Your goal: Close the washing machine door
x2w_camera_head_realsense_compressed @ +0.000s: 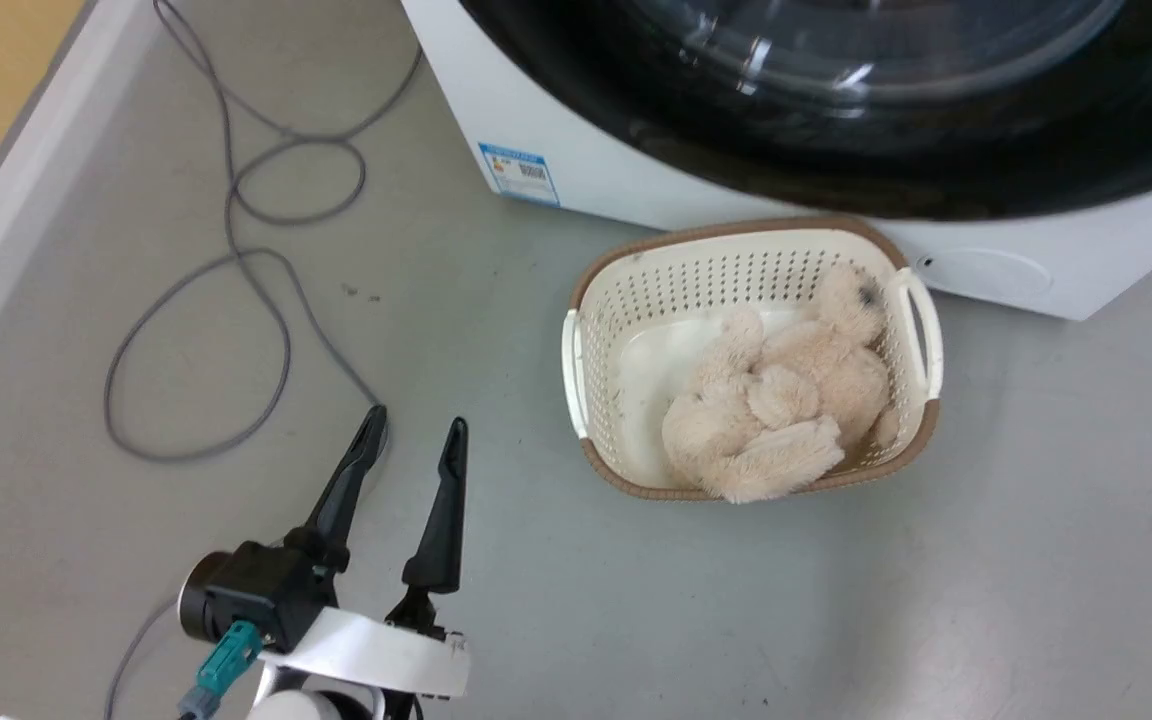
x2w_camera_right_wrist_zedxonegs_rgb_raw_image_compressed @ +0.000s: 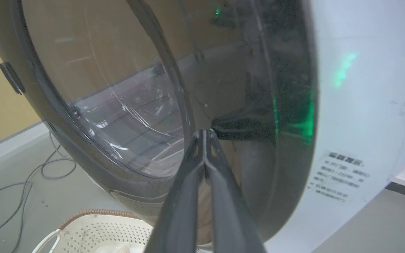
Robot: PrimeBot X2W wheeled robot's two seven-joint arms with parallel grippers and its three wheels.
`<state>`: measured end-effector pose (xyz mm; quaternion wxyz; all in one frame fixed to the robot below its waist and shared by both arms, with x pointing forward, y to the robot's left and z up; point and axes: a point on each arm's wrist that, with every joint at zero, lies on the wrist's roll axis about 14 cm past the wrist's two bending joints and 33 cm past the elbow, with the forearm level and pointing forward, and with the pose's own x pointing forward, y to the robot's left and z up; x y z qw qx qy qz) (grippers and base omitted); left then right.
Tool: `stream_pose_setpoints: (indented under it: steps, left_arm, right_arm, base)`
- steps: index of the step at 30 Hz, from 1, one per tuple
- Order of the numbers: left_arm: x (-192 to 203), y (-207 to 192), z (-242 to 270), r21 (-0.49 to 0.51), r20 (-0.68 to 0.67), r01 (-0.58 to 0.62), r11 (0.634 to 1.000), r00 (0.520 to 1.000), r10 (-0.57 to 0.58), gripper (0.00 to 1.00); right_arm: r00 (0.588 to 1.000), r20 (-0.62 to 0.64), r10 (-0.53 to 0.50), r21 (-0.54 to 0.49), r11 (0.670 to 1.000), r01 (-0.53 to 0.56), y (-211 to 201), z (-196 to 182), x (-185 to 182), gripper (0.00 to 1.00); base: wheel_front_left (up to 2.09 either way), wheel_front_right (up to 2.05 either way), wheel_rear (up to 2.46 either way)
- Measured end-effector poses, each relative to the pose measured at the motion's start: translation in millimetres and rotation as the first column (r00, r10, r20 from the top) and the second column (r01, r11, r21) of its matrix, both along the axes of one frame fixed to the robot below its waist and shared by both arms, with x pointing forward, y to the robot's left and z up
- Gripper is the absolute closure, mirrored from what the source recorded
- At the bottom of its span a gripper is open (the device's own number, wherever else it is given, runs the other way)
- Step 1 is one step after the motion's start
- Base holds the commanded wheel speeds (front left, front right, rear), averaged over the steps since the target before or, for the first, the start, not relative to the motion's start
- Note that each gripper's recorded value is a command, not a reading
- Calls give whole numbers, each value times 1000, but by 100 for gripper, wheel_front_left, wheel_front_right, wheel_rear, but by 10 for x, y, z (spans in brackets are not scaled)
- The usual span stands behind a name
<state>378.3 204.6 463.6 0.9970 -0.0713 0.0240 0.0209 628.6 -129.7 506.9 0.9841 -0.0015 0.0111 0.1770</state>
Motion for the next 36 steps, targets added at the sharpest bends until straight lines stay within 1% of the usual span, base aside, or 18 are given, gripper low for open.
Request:
stream_pose_setpoints:
  steps: [4, 8, 12, 16, 20, 25, 29, 34, 36]
  left_arm:
    - [44, 9, -26, 3, -6, -1, 1000, 1000, 1, 0]
    - [56, 22, -49, 4, -12, -4, 1000, 1000, 4, 0]
    - [64, 20, -45, 4, -10, -3, 1000, 1000, 3, 0]
    - [63, 15, 1, 2, 4, -1, 1000, 1000, 1, 0]
    - [61, 0, 101, 1, 35, 5, 1000, 999, -5, 0]
    - [32, -7, 243, -1, 79, 7, 1000, 997, -7, 0]
    - [-38, -21, 305, -2, 97, 11, 1000, 995, -10, 0]
    - [-116, -78, 385, 8, 121, 29, 1000, 992, -30, 0]
    - [-136, -107, 420, 14, 131, 38, 999, 991, -40, 0]
  right_arm:
    - [999, -25, -24, -9, 1000, 24, -27, -51, 152, 100]
    - [998, -55, -36, -5, 999, 36, 1, -135, 209, 100]
    - [998, -51, -39, 8, 999, 40, 40, -130, 222, 100]
    - [999, -25, -49, 17, 999, 49, 23, -38, 194, 100]
    - [998, 23, -66, 20, 998, 65, -46, 134, 108, 100]
    - [996, 69, -55, 18, 998, 54, -80, 260, -178, 100]
    - [995, 93, -43, 35, 999, 40, -83, 310, -529, 100]
    - [992, 112, -55, 65, 997, 48, -179, 368, -1015, 100]
    - [988, 140, -63, 79, 995, 52, -222, 446, -1211, 100]
  base:
    - [0, 0, 0]
    - [0, 0, 0]
    - [0, 0, 0]
    - [0, 0, 0]
    - [0, 0, 0]
    - [0, 0, 0]
    - [0, 0, 0]
    - [0, 0, 0]
    - [0, 0, 0]
